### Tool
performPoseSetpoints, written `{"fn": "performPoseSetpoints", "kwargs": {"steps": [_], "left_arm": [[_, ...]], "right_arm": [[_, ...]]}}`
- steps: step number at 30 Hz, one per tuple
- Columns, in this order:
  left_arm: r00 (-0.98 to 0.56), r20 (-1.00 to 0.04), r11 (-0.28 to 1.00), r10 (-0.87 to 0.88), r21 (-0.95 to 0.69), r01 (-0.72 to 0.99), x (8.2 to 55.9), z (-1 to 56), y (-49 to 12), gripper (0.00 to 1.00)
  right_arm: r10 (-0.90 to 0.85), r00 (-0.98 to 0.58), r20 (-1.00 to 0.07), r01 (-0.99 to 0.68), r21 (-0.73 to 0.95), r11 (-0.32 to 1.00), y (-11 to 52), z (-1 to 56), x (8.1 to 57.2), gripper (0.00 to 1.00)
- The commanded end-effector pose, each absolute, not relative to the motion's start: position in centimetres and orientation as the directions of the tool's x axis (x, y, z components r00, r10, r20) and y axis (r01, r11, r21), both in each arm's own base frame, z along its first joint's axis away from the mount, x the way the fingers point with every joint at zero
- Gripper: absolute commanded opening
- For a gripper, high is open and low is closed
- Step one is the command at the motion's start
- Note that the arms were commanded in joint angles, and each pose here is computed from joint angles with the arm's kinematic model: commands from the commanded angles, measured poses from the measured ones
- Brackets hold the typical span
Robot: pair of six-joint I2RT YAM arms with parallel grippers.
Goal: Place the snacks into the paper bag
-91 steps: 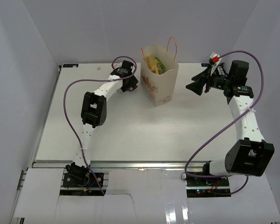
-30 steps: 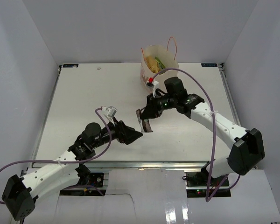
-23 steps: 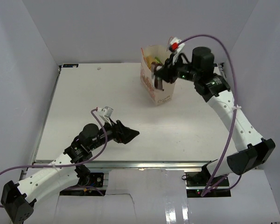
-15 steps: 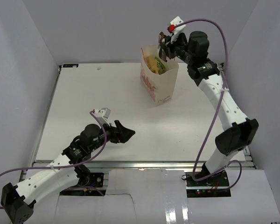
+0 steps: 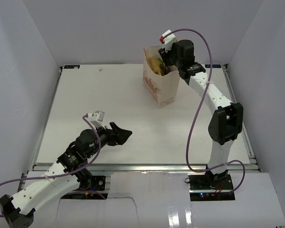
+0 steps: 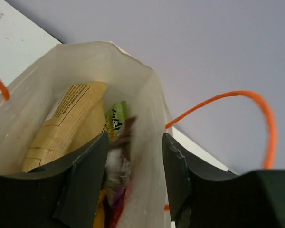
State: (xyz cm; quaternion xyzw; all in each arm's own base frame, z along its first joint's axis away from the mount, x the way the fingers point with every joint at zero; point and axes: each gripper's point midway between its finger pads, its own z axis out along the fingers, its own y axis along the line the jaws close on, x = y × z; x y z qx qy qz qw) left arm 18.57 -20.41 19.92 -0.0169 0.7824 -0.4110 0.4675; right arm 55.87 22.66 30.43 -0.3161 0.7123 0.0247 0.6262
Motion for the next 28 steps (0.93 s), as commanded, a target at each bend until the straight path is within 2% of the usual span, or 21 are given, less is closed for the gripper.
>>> {"fn": "performPoseSetpoints", "kwargs": {"steps": [1, 2, 4, 7, 11, 15, 18, 23, 25, 28], "left_arm": [[-0.537, -0.722, 0.666, -0.436, -0.660, 0.346, 18.9, 21.3, -20.0, 0.98], [-0.533, -0.724, 0.669, -0.439, -0.659, 0.344, 19.0, 21.5, -19.9, 0.98], [-0.531, -0.723, 0.669, -0.442, -0.660, 0.343, 19.1, 21.7, -19.9, 0.98], [-0.527, -0.710, 0.668, -0.467, -0.674, 0.316, 19.4, 22.0, -19.7, 0.98], [-0.498, -0.709, 0.653, -0.500, -0.686, 0.320, 19.6, 23.7, -19.4, 0.98], [-0.453, -0.711, 0.645, -0.537, -0.693, 0.322, 19.7, 25.1, -18.7, 0.98], [-0.428, -0.709, 0.647, -0.560, -0.697, 0.309, 19.8, 25.4, -18.0, 0.98], [-0.408, -0.721, 0.668, -0.560, -0.684, 0.292, 19.8, 25.5, -17.1, 0.98], [-0.404, -0.735, 0.686, -0.545, -0.668, 0.290, 19.9, 25.3, -17.0, 0.98], [-0.392, -0.760, 0.712, -0.518, -0.637, 0.296, 20.3, 25.4, -17.0, 0.98]], "right_arm": [[-0.363, 0.177, -0.915, -0.430, -0.404, 0.807, 22.1, 39.1, 53.6, 0.56], [-0.349, 0.182, -0.919, -0.440, -0.393, 0.807, 22.0, 39.6, 52.6, 0.65], [-0.330, 0.180, -0.926, -0.459, -0.376, 0.805, 21.8, 40.2, 51.5, 0.71], [-0.296, 0.123, -0.947, -0.522, -0.316, 0.792, 21.1, 40.8, 48.7, 0.93], [-0.236, -0.078, -0.969, -0.610, -0.140, 0.780, 19.0, 39.1, 44.3, 0.90], [-0.178, -0.226, -0.958, -0.500, -0.043, 0.865, 13.2, 35.9, 40.7, 0.90], [-0.197, -0.316, -0.928, -0.355, -0.077, 0.932, 9.1, 31.9, 38.3, 0.90], [-0.232, -0.409, -0.883, -0.173, -0.175, 0.969, 4.3, 27.8, 35.0, 0.90], [-0.261, -0.444, -0.857, -0.184, -0.198, 0.963, 3.8, 25.9, 34.0, 0.90], [-0.269, -0.404, -0.874, -0.219, -0.193, 0.956, 4.3, 26.4, 33.2, 0.90]]}}
